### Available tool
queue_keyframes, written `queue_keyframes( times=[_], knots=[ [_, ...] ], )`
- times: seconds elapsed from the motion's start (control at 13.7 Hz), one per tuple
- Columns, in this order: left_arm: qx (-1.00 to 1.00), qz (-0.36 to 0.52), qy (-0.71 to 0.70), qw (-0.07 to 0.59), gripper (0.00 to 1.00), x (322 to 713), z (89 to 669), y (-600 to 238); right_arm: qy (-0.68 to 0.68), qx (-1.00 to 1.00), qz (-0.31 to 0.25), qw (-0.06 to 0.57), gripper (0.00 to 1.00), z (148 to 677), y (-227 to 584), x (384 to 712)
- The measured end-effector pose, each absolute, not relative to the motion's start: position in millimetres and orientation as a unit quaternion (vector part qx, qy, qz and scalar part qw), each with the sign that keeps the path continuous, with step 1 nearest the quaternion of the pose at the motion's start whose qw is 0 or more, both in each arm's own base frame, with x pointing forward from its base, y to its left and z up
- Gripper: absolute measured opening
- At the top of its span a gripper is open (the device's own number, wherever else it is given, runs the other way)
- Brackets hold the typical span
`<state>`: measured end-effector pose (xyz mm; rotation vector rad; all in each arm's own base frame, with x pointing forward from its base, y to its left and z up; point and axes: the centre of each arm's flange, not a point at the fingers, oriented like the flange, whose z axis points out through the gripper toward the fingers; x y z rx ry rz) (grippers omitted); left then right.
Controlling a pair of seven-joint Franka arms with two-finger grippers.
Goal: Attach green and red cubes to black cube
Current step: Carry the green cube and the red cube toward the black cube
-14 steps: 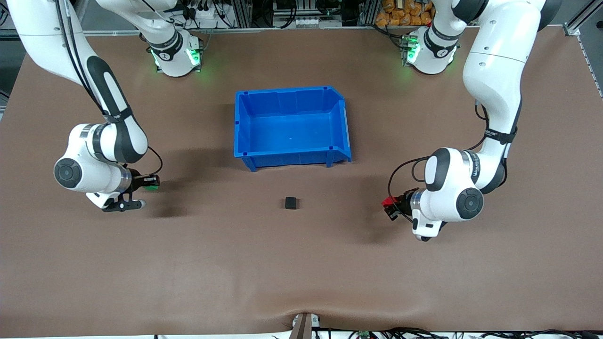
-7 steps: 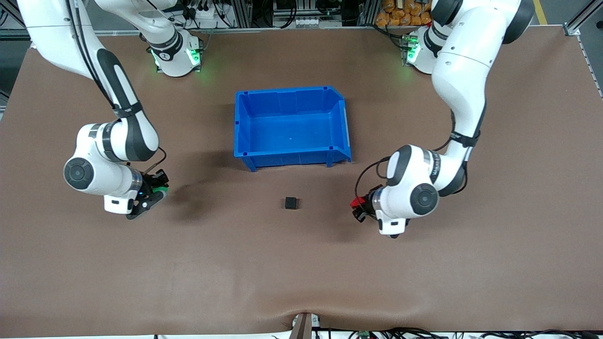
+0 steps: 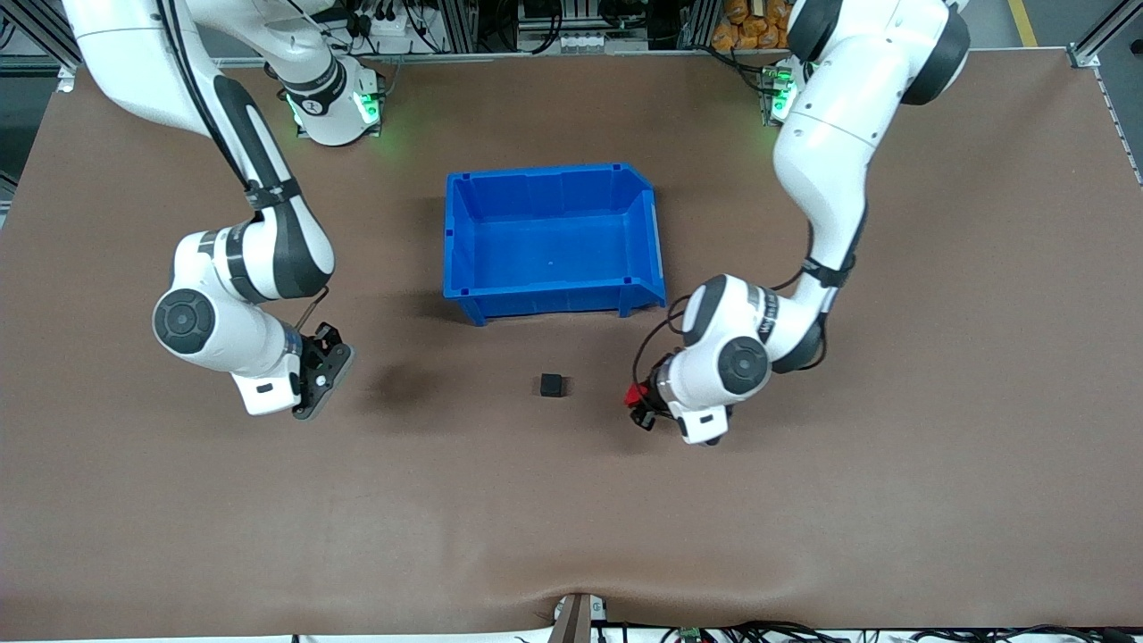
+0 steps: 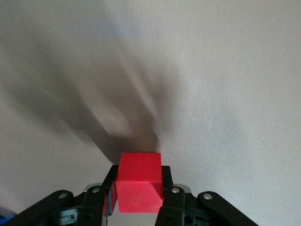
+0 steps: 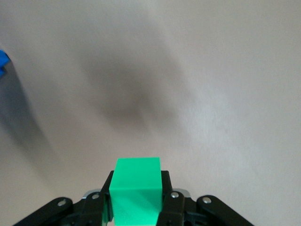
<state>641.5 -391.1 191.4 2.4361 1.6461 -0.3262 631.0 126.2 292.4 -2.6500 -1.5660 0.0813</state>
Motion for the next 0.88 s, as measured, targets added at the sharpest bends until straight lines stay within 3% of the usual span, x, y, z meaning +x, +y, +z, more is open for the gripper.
queue_keyframes(
  times=[0.88],
  knots=[
    [0.724,-0.13,0.669,0.108,0.39,625.5,204.8,-439.6,-0.573,-0.819,0.007,0.022,0.39,278.1,230.1,647.6]
  ],
)
